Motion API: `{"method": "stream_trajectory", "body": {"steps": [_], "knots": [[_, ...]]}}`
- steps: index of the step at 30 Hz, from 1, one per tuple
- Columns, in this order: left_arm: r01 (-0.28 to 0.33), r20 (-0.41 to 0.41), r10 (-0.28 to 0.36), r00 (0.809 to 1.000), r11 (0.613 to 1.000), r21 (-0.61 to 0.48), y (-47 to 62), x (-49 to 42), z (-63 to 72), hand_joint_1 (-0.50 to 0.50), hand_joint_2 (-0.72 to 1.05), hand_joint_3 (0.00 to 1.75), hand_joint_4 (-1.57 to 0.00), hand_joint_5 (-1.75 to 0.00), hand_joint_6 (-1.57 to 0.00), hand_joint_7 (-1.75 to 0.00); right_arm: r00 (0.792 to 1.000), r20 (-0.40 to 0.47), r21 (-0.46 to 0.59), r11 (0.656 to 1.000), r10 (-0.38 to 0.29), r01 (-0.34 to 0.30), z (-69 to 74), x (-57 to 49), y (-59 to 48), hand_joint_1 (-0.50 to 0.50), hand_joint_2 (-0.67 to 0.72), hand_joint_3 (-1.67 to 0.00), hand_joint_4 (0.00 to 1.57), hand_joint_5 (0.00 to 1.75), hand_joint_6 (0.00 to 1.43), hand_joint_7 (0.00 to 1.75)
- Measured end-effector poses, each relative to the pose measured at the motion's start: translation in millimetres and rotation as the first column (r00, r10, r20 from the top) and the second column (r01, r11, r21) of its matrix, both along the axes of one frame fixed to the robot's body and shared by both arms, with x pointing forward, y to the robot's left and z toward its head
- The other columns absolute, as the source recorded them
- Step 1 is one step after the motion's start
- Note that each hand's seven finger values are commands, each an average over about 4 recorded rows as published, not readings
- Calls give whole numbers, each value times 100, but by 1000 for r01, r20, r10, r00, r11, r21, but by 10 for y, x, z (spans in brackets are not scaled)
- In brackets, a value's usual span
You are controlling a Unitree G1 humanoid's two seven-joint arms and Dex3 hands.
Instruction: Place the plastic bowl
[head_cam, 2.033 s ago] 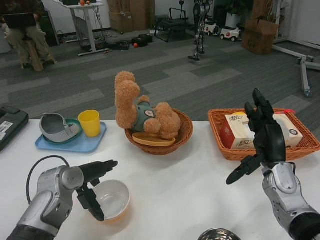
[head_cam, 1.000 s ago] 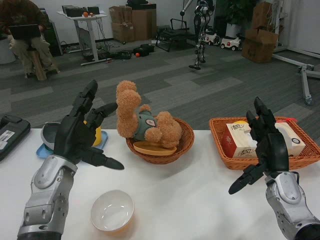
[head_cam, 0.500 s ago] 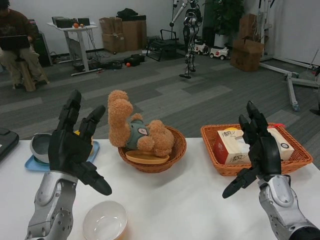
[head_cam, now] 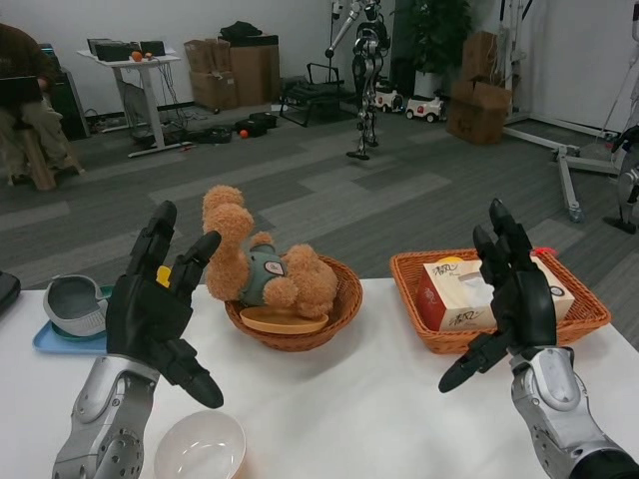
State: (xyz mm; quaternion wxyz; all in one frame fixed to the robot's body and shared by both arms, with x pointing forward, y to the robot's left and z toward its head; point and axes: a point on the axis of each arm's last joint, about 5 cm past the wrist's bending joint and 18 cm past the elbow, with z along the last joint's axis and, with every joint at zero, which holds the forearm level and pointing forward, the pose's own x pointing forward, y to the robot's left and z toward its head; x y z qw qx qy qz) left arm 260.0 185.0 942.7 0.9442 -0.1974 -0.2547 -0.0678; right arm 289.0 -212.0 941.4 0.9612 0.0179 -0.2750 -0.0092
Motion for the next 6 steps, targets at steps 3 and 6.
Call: {"method": "stream_trajectory", "body": {"steps": [3, 6], "knots": [[2, -11, -2, 1000, 1000, 0, -3, 4, -19, -48, -55, 0, 0, -62, 0, 0, 1000, 0, 0, 1000, 0, 0, -1, -1, 0, -46, 72, 0, 17, 0, 0, 0], [4, -17, -4, 1000, 1000, -1, -8, 7, -31, -48, -55, 0, 0, -62, 0, 0, 1000, 0, 0, 1000, 0, 0, -1, -1, -1, -46, 72, 0, 17, 0, 0, 0]]}}
